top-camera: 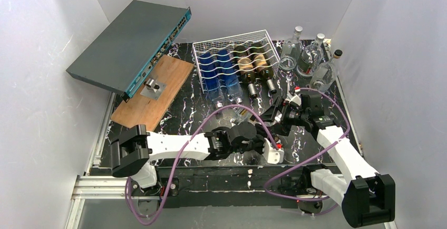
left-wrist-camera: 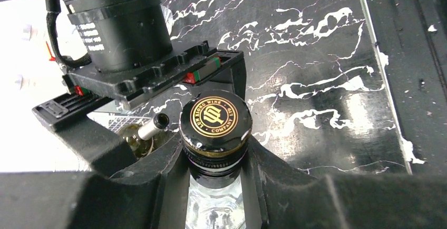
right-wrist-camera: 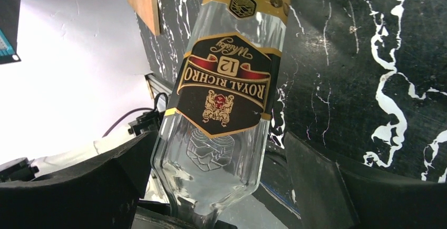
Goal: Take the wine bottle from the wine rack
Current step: Place the wine bottle at the center of the board.
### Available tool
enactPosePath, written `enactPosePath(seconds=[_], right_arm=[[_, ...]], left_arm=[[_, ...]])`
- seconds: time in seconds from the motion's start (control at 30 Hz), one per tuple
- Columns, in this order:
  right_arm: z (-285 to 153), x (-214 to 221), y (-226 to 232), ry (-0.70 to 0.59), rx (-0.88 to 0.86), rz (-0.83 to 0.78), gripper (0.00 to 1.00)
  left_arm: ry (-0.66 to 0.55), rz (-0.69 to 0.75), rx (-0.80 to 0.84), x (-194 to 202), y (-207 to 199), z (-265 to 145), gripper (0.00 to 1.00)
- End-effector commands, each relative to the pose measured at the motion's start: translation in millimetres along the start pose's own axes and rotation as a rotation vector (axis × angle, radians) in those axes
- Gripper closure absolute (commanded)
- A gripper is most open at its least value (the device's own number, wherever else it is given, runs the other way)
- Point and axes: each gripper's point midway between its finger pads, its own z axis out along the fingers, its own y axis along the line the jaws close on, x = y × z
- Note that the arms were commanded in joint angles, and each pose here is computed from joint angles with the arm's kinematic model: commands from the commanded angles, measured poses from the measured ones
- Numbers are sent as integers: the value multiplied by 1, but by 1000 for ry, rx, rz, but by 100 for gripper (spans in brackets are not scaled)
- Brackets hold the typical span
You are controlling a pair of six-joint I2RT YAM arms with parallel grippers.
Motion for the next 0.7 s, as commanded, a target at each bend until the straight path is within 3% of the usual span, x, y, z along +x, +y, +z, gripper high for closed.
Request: enactPosePath(seconds=[0.0,0.33,0.67], right_arm=[[-10,-7,16,-20,-29,-90,2],[-15,-20,28,-44,-49,-173,2],[-21,-45,43,-97,-50,-399,2]], left_arm=[[-58,-91,-187,-24,53,-41,100],[-6,-259,-340,-6,70,-88,100],[74,-358,-534,19,104,-138,100]])
